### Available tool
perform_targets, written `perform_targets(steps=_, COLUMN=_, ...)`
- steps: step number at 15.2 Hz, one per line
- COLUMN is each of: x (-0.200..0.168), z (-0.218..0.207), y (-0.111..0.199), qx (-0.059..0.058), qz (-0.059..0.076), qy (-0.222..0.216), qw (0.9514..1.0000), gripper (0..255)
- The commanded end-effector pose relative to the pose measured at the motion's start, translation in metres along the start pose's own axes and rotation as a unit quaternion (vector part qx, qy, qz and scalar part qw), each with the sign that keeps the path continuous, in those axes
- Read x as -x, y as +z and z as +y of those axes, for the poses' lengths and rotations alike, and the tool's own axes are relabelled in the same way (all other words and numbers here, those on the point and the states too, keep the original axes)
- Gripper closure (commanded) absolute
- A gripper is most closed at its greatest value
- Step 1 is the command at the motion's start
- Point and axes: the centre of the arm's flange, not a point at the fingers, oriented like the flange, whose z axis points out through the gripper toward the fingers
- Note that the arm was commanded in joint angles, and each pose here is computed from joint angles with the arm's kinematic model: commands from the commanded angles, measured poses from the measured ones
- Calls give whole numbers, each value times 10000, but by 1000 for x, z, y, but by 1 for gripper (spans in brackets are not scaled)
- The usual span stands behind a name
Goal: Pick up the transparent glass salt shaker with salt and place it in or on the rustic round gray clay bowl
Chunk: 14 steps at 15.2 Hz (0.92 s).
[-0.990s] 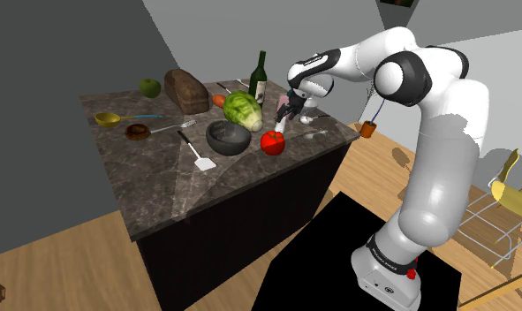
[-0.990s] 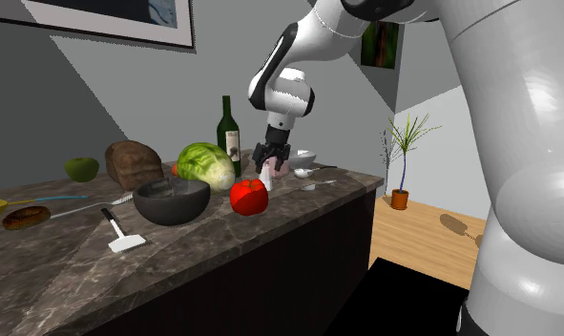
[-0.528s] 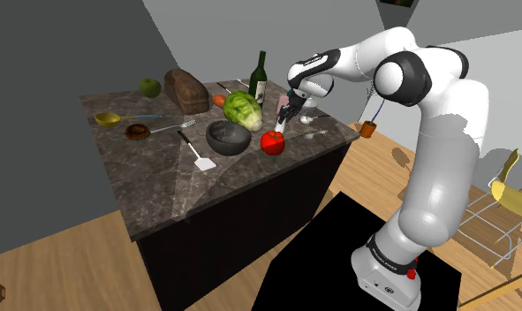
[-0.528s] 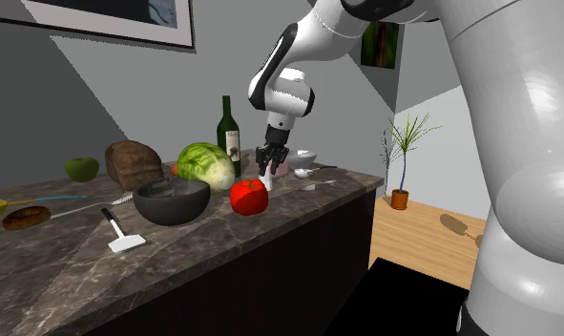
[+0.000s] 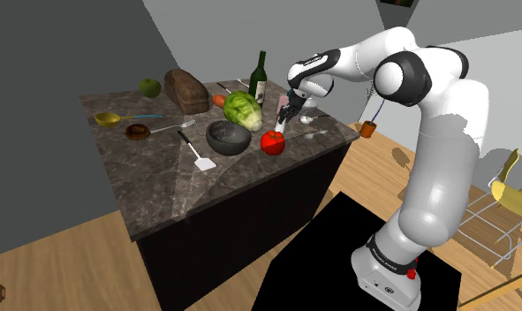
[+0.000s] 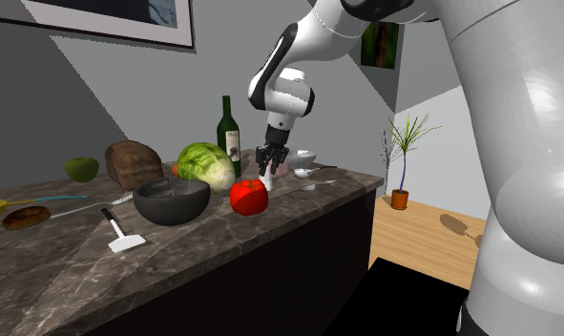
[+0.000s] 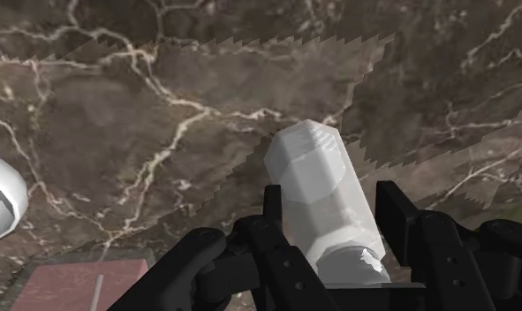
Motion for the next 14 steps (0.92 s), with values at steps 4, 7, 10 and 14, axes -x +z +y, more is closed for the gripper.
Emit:
perform_targets(steps=4, x=-5, z=-3, y=-20, qx=-1, qz=-4, qy=0, qw=10000, gripper=255)
perform_targets(steps=7, x=-9, z=-5, y=-35, qx=-1, qz=-4, qy=0, qw=10000, gripper=255)
perform_targets(steps=10, x=-13, z=-6, y=-50, qx=-1, qz=-4, qy=0, qw=10000, gripper=255)
perform_targets(steps=14, x=-18, z=-9, y=-71, qx=-1, qz=-4, qy=0, qw=10000, gripper=255)
